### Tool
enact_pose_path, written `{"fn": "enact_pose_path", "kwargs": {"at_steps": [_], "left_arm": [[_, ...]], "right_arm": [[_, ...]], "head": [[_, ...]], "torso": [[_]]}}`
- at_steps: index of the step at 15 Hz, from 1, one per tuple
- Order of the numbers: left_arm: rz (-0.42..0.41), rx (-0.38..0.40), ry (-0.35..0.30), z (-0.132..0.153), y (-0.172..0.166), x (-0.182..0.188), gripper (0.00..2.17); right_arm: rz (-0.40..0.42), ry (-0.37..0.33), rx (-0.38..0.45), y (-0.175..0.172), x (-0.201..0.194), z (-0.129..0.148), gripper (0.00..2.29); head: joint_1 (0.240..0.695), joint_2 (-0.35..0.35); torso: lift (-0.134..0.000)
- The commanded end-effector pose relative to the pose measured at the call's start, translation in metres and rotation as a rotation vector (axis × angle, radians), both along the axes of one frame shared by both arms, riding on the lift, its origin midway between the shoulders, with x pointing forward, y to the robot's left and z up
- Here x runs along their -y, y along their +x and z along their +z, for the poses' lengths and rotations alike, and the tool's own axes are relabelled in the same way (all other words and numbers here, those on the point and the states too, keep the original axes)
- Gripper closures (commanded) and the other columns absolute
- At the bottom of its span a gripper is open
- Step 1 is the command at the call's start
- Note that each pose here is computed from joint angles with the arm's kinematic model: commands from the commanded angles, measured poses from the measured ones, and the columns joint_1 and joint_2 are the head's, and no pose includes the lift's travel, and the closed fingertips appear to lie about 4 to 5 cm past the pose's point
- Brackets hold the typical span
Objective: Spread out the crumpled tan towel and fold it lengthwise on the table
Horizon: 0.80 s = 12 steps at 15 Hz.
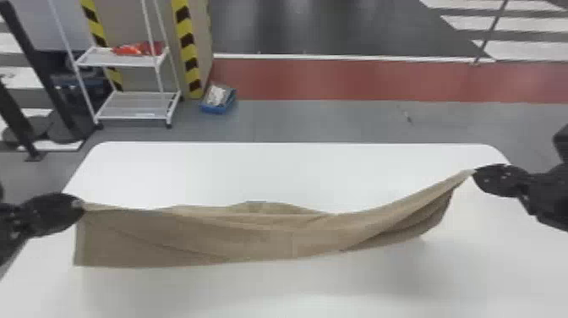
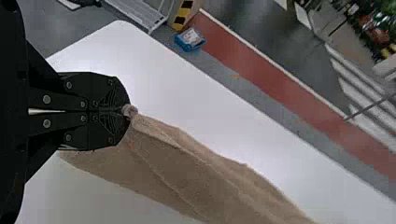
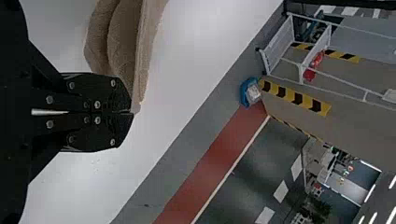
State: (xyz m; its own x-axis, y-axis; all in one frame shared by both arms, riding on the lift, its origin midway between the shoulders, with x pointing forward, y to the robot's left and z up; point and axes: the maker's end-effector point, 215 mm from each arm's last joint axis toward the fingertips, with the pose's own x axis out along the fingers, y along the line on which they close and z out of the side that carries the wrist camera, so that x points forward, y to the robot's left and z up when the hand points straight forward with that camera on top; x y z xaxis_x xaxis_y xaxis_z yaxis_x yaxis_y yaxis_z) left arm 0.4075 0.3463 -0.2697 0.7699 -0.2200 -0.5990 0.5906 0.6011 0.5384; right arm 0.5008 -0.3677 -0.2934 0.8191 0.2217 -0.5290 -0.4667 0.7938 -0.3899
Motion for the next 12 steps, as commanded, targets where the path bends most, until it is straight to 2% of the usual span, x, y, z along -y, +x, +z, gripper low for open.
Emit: {"fn": "enact_pose_path", "kwargs": {"at_steps": [1, 2, 4, 5, 6, 7, 10, 11, 12], "left_arm": [[0.08, 0.013, -0.19, 0.011, 0.045, 0.013, 1.8], [0.116, 0.025, -0.233, 0.015, 0.068, 0.017, 1.8], [0.151, 0.061, -0.26, 0.025, 0.115, 0.027, 1.8], [0.172, 0.056, -0.284, 0.029, 0.138, 0.031, 1.8], [0.193, 0.026, -0.34, 0.031, 0.16, 0.035, 1.83], [0.212, 0.015, -0.382, 0.035, 0.183, 0.041, 2.02], [0.207, 0.027, -0.377, 0.06, 0.244, 0.066, 2.02], [0.203, 0.044, -0.394, 0.079, 0.266, 0.072, 2.03], [0.19, 0.064, -0.414, 0.097, 0.283, 0.079, 2.03]], "right_arm": [[-0.057, 0.111, -0.046, 0.03, -0.009, 0.001, 1.18], [-0.081, 0.168, -0.05, 0.048, -0.013, 0.009, 1.18], [-0.109, 0.219, -0.034, 0.083, -0.014, 0.033, 1.18], [-0.125, 0.241, -0.028, 0.099, -0.014, 0.045, 1.18], [-0.151, 0.267, -0.038, 0.115, -0.013, 0.058, 1.18], [-0.176, 0.277, -0.031, 0.133, -0.009, 0.073, 1.18], [-0.217, 0.303, -0.002, 0.175, 0.005, 0.117, 1.18], [-0.232, 0.298, 0.015, 0.187, 0.009, 0.134, 1.18], [-0.247, 0.307, 0.03, 0.193, 0.015, 0.149, 1.18]], "head": [[0.695, -0.027], [0.695, -0.026], [0.69, -0.025], [0.663, -0.025], [0.635, -0.028], [0.609, -0.032], [0.538, -0.045], [0.491, -0.061], [0.469, -0.067]], "torso": [[-0.124], [-0.124], [-0.124], [-0.124], [-0.124], [-0.124], [-0.124], [-0.124], [-0.124]]}}
